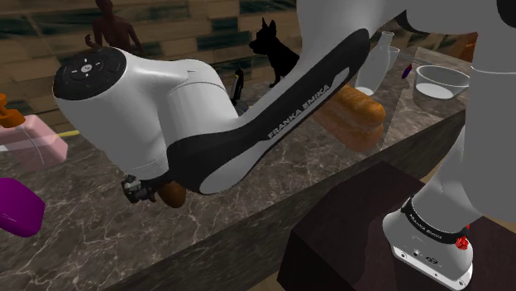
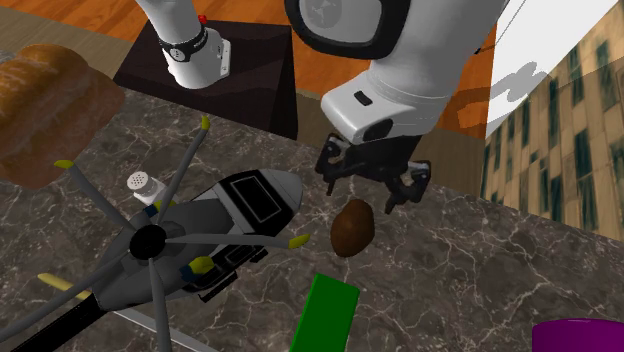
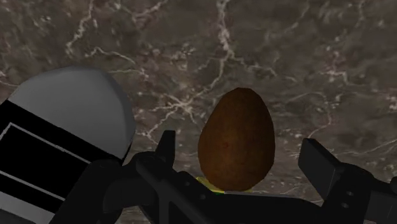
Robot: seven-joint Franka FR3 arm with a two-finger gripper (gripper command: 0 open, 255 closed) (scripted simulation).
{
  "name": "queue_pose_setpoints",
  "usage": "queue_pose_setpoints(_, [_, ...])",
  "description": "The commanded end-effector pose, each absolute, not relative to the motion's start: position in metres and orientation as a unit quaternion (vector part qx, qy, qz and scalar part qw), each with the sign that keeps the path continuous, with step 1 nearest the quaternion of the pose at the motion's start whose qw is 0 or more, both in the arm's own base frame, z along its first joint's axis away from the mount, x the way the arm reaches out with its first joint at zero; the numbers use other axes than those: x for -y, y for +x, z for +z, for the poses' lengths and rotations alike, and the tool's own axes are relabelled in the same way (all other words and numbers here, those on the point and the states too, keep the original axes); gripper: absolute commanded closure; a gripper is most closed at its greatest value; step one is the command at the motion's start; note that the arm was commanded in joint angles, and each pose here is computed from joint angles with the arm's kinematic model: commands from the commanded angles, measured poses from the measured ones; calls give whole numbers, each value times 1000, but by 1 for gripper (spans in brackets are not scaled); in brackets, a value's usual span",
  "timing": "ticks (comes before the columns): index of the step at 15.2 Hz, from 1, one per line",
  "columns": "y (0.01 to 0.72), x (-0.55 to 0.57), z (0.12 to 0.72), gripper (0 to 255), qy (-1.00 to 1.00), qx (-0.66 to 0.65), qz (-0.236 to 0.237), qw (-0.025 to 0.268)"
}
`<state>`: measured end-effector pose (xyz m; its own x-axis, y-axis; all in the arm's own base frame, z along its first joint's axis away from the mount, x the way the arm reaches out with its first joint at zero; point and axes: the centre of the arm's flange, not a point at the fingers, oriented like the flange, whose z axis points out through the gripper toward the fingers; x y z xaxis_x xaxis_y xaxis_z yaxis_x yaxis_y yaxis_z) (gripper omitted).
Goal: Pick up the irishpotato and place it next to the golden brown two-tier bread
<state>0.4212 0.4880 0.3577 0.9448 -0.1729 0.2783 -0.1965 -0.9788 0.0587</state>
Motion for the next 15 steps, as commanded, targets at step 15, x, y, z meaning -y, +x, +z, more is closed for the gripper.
queue_pose_setpoints(15, [437,-490,316,0,984,95,141,45])
